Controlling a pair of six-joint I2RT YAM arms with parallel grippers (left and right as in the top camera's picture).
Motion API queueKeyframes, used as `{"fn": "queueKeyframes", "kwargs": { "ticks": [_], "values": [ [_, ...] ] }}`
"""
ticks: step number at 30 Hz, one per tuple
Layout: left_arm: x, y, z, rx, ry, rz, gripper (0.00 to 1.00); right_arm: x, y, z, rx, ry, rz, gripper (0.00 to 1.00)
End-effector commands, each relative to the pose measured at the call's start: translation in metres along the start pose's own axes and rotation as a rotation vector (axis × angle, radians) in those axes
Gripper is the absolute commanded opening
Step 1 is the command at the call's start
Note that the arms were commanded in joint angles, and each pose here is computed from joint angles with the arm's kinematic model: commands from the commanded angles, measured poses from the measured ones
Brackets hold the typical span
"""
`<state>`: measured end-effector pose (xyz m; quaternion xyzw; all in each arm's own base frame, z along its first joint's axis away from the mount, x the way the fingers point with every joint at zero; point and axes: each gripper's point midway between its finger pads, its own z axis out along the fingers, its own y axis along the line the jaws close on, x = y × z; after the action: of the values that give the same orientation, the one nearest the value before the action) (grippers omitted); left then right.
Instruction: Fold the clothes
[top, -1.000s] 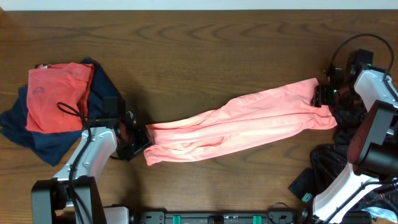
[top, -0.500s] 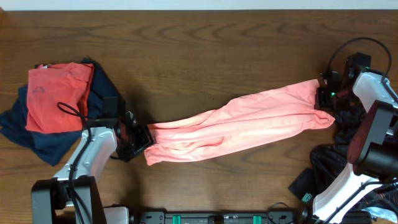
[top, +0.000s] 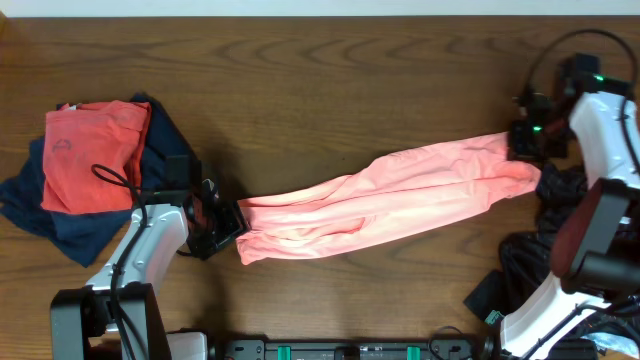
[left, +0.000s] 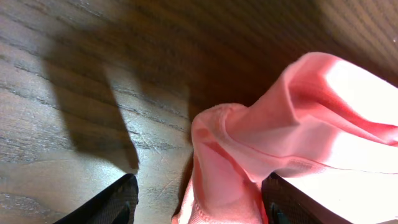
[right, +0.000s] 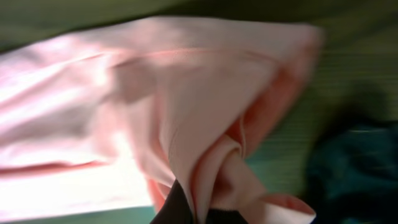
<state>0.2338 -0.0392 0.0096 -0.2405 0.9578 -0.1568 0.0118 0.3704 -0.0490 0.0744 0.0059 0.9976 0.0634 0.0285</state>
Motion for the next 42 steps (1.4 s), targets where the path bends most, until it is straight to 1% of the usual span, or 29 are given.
{"fn": "queueKeyframes", "kwargs": {
  "ticks": [1, 4, 10, 14, 20, 27, 30, 33, 34, 35, 36, 40, 42],
  "values": [
    [-0.001, 0.004, 0.0, -0.012, -0.006, -0.001, 0.65, 0.002, 0.043, -0.002, -0.019, 0.022, -0.043, 0.01],
    [-0.001, 0.004, 0.0, -0.012, -0.006, -0.001, 0.66, 0.007, 0.08, 0.003, -0.022, 0.053, -0.071, 0.01],
    [-0.001, 0.004, 0.0, -0.012, -0.005, -0.001, 0.66, 0.027, 0.152, 0.012, -0.024, 0.1, -0.211, 0.01],
    [-0.001, 0.004, 0.0, -0.013, -0.004, -0.002, 0.66, 0.043, 0.186, 0.019, -0.022, 0.125, -0.291, 0.01],
    [0.0, 0.004, 0.0, -0.013, -0.002, -0.002, 0.66, 0.061, 0.213, 0.028, -0.017, 0.148, -0.324, 0.01],
    [0.0, 0.004, 0.0, -0.013, -0.002, -0.002, 0.66, 0.071, 0.232, 0.03, -0.031, 0.153, -0.35, 0.02],
    [0.0, 0.004, 0.0, -0.013, -0.002, -0.002, 0.66, 0.077, 0.248, 0.029, -0.11, 0.17, -0.358, 0.08],
    [0.0, 0.004, 0.0, -0.013, -0.002, -0.002, 0.66, 0.082, 0.272, 0.026, -0.227, 0.177, -0.377, 0.2],
    [0.0, 0.004, 0.0, -0.013, -0.002, -0.002, 0.66, 0.084, 0.277, 0.025, -0.25, 0.178, -0.394, 0.25],
    [0.0, 0.004, 0.0, -0.013, -0.002, -0.002, 0.66, 0.085, 0.28, 0.025, -0.257, 0.177, -0.406, 0.37],
    [0.0, 0.004, 0.0, -0.014, -0.001, -0.003, 0.66, 0.085, 0.28, 0.025, -0.253, 0.177, -0.411, 0.42],
    [0.001, 0.005, 0.0, -0.015, 0.001, -0.003, 0.66, 0.085, 0.277, 0.026, -0.234, 0.17, -0.449, 0.43],
    [0.001, 0.005, 0.0, -0.015, 0.001, -0.003, 0.66, 0.081, 0.27, 0.026, -0.194, 0.158, -0.447, 0.38]
  ]
}}
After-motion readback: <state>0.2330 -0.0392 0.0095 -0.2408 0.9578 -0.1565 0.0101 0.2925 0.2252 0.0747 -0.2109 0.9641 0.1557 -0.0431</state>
